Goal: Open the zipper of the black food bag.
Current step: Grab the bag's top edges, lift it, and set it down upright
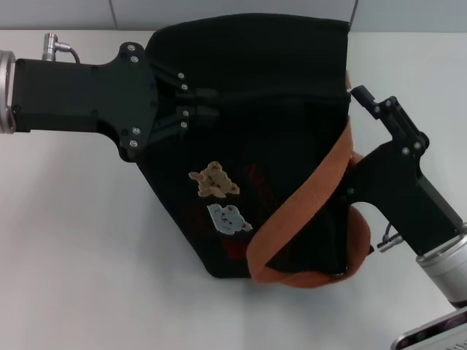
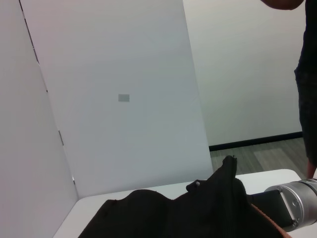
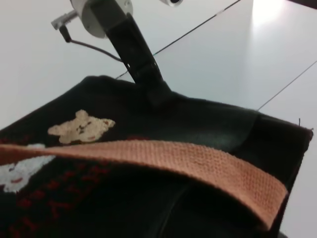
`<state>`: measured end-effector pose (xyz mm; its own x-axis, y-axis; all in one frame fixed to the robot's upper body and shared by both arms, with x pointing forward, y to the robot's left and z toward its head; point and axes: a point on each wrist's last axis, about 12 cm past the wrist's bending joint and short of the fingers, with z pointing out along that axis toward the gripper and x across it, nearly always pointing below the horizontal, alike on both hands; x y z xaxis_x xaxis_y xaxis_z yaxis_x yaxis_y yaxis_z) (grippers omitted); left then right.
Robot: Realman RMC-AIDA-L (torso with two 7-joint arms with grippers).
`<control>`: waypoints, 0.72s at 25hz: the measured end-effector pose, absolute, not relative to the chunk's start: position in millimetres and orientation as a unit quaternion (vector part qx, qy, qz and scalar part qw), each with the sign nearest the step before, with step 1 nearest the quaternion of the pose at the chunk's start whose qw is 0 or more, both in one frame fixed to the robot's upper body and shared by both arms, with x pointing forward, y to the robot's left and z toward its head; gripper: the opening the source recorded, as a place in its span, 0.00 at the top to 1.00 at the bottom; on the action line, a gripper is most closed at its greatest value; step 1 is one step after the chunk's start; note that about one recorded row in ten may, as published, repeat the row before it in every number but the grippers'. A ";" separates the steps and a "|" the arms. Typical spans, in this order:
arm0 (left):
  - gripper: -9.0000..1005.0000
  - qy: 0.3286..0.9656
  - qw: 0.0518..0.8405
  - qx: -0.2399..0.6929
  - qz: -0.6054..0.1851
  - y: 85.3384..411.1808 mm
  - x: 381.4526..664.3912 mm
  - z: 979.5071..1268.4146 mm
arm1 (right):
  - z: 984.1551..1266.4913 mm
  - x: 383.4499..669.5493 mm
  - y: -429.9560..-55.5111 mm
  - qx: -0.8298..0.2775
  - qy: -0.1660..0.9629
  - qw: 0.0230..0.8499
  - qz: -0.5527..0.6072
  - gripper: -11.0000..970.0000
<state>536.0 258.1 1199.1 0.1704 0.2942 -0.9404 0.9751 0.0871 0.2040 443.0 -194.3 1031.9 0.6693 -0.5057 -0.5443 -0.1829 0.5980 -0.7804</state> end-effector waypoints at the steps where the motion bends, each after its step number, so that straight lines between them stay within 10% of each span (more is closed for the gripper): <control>1: 0.89 0.545 0.496 0.582 -0.343 258.1 536.0 1199.0 | 1030.9 442.3 -195.9 -0.438 0.396 0.801 -0.103 0.23; 18: 0.89 0.544 0.498 0.578 -0.349 257.7 536.4 1198.4 | 1022.8 444.9 -192.7 -0.481 0.394 0.775 -0.114 0.23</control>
